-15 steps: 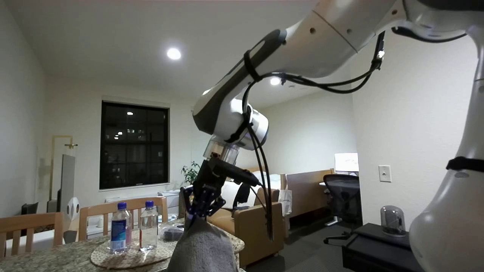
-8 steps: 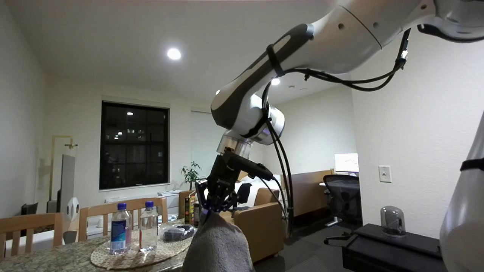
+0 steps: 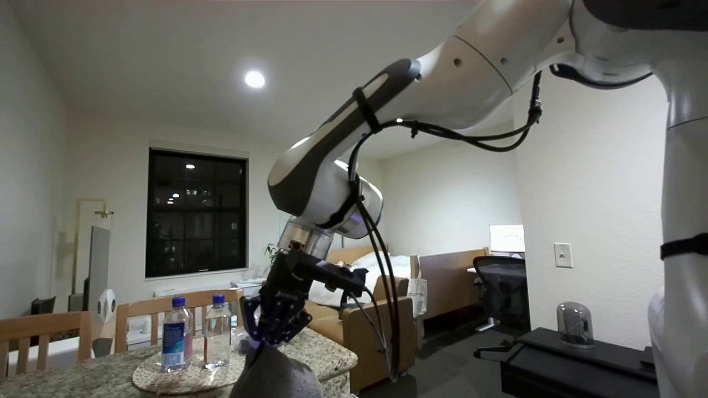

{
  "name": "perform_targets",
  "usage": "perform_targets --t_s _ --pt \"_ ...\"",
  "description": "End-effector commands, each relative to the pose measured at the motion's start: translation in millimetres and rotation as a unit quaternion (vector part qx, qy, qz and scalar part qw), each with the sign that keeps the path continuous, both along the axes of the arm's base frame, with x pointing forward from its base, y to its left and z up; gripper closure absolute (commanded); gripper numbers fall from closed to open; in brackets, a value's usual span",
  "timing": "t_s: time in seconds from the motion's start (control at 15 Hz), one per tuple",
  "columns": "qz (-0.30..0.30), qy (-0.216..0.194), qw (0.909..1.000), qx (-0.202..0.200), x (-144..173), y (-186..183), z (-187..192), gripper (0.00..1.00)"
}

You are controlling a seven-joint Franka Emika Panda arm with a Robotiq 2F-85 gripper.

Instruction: Move the towel from left to right.

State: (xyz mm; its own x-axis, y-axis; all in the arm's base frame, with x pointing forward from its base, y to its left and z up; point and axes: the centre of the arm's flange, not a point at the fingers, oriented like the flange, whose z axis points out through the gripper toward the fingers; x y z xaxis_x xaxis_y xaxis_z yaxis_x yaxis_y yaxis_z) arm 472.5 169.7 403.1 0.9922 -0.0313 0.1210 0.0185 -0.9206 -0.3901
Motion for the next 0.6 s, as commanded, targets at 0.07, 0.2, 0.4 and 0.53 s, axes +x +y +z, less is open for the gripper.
perform_targets --t_s 0.07,0.2,0.4,0.53 --pt "0.014 -0.026 0.9995 -0.005 51 26 -12 0.91" --pt "0.008 -0.022 0.9996 -0.017 63 22 -22 0.91" --pt "-0.006 -0.015 0.9985 -0.052 73 2 -47 0.91" --pt "-0.028 0.014 0.9966 -0.076 67 -22 -67 0.91"
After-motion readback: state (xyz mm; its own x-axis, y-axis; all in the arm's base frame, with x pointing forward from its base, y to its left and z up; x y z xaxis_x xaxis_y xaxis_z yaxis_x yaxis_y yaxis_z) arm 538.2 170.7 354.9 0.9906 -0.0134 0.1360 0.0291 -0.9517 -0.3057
